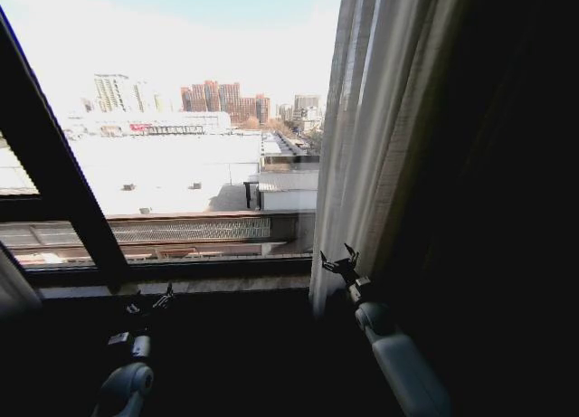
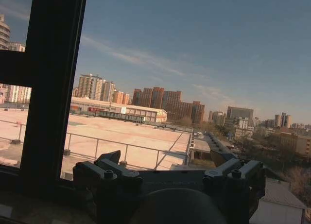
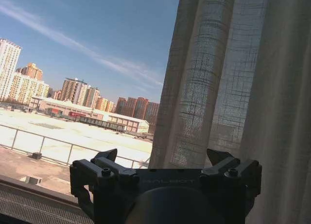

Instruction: Open the curtains by pulling them apart, changing their state from closed to fully open.

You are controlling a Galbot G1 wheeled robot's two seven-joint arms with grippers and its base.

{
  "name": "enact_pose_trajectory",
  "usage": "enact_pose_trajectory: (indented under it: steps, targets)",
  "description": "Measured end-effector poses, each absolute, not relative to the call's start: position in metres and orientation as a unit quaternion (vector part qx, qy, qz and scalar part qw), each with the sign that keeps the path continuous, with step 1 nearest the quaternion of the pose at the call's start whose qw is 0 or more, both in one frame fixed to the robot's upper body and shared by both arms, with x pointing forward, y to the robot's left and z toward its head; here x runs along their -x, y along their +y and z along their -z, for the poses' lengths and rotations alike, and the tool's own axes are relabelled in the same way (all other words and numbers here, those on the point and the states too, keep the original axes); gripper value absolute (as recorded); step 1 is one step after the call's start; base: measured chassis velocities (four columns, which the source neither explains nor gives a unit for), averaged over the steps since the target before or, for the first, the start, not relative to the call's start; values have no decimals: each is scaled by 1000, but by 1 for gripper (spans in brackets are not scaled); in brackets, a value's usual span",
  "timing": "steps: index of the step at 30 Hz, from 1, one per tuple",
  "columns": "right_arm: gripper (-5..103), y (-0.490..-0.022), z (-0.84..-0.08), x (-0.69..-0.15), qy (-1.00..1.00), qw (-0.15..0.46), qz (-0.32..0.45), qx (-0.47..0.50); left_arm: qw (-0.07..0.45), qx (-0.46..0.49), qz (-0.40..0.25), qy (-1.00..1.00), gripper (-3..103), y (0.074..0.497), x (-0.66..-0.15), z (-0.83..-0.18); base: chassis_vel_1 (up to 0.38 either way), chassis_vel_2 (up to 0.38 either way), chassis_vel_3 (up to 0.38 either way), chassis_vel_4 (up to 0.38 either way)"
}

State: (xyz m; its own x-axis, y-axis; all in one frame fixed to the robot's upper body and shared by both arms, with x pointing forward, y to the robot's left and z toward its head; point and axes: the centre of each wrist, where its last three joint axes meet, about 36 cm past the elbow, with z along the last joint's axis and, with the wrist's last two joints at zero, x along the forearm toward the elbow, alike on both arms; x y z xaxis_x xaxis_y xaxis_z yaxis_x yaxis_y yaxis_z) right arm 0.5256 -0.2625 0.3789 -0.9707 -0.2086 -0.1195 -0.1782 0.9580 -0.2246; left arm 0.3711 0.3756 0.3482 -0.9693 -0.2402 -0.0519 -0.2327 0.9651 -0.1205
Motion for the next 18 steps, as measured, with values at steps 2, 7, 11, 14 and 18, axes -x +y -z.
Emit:
enact_pose_trajectory:
  steps: [2,7,11,14,18]
  targets:
    - [100,-258,-380,-527,987,71,106,101,33,119,57,991,100,376,-371,-348,0,0,0,0]
    - [100,-245,-386,-538,987,73,100,105,33,120,57,991,100,376,-371,-348,0,0,0,0]
    - [100,-240,-389,-552,988,70,96,100,33,119,57,991,100,376,-371,-348,0,0,0,0]
    - [100,-238,-392,-559,989,73,91,92,33,119,57,991,100,376,-371,-348,0,0,0,0]
    - [100,-247,-396,-556,989,76,94,87,33,120,57,991,100,376,-371,-348,0,0,0,0]
